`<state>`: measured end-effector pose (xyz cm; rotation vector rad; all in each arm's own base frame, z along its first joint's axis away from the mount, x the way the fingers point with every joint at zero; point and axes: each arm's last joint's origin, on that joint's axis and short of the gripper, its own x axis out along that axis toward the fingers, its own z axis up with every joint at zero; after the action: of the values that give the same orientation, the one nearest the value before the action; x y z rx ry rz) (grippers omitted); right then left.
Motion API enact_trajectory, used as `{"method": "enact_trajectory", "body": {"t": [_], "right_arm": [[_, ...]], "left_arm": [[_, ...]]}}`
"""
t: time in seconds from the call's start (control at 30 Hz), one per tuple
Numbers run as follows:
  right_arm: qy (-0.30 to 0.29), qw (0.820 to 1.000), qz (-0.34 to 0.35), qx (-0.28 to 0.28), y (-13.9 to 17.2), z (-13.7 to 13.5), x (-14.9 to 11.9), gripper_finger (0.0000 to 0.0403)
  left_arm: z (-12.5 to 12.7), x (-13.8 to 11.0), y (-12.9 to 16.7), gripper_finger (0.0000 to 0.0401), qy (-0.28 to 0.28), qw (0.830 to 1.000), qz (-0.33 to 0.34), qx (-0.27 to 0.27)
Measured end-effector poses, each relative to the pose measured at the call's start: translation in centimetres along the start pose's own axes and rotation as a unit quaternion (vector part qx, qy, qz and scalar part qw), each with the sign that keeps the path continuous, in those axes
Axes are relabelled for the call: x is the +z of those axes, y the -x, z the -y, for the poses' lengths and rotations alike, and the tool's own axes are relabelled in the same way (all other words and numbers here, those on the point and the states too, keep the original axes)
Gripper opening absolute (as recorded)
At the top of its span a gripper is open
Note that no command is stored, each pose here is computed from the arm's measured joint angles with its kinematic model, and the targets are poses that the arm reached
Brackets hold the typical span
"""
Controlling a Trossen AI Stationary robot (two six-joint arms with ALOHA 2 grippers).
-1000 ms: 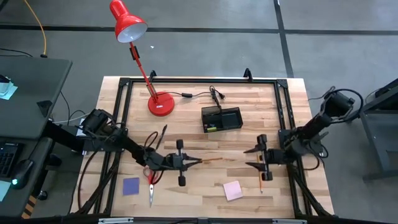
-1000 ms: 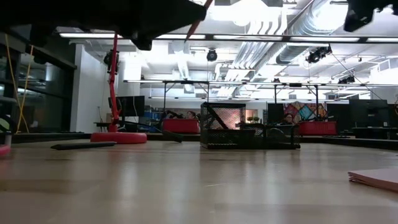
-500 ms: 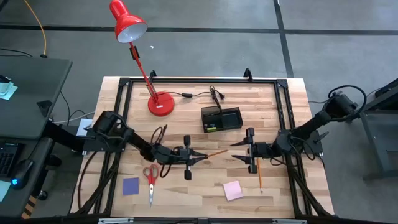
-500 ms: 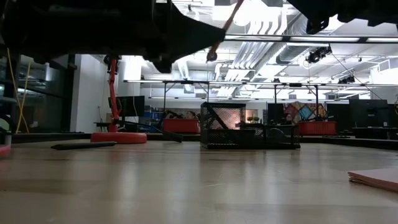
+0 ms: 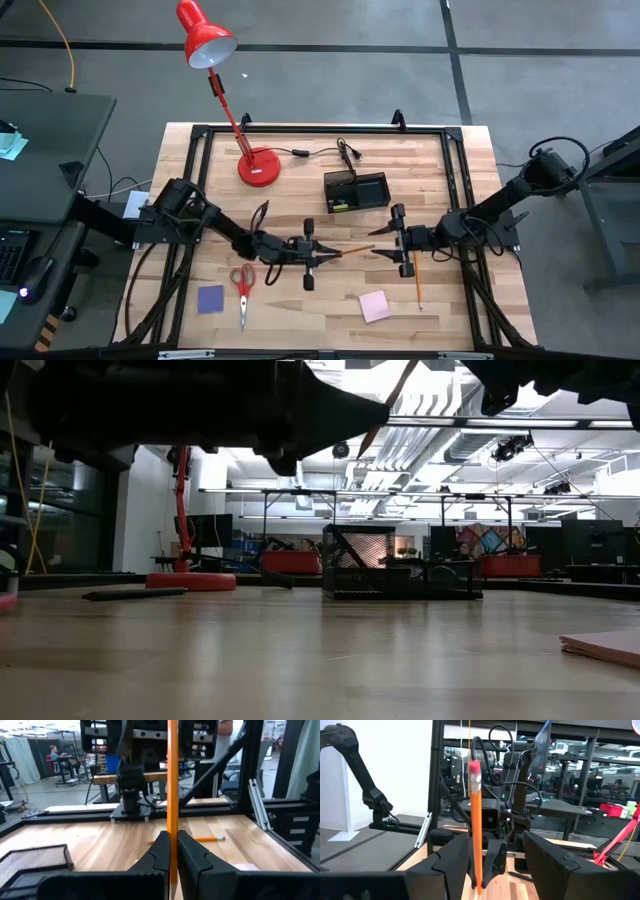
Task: Pick and place office supplies into organizer
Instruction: Put the left orange pencil into the desk organizer
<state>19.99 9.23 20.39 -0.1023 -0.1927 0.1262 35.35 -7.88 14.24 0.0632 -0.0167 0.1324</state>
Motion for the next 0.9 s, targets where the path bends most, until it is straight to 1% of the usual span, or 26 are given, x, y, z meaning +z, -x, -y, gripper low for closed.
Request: {"method": "enact_trajectory", "body": {"t": [0.17, 0.3, 0.4, 0.5, 0.63, 0.67, 0.77, 0.9], "right_arm": [[0.008, 1.000, -0.003, 0.010, -1.2, -0.3, 1.0, 0.0179], [0.023, 0.999, -0.022, 0.012, -2.3, -0.5, 1.7, 0.0179], [0.028, 0.999, -0.037, 0.018, -2.6, -0.7, 1.7, 0.0168], [0.024, 0.999, -0.038, 0.028, -2.6, -0.8, 1.7, 0.0128], [0.033, 0.997, -0.040, 0.050, -2.6, -0.9, 1.6, 0.0027], [0.038, 0.997, -0.040, 0.050, -2.6, -0.9, 1.6, 0.0015], [0.038, 0.998, -0.047, 0.028, -2.6, -0.8, 1.6, 0.0011], [0.044, 0.997, -0.067, 0.000, -2.4, -0.7, 1.1, 0.0007]], "left_arm": [[-0.1, 0.4, -0.7, 0.0000, -0.002, 1.000, 0.001, -0.002], [-0.2, 0.7, -1.4, 0.0000, -0.003, 1.000, -0.009, -0.006], [-0.2, 0.6, -1.5, 0.0000, -0.007, 1.000, -0.017, -0.007], [-0.2, 0.6, -1.5, 0.0000, -0.007, 1.000, -0.017, -0.007], [-0.1, 0.6, -1.5, 0.0000, -0.009, 1.000, -0.017, -0.008], [-0.1, 0.6, -1.5, 0.0000, -0.009, 1.000, -0.017, -0.007], [-0.2, 0.6, -1.5, 0.0008, -0.005, 1.000, -0.019, -0.006], [-0.3, 0.1, -1.3, 0.0044, -0.003, 0.999, -0.034, -0.002]]}}
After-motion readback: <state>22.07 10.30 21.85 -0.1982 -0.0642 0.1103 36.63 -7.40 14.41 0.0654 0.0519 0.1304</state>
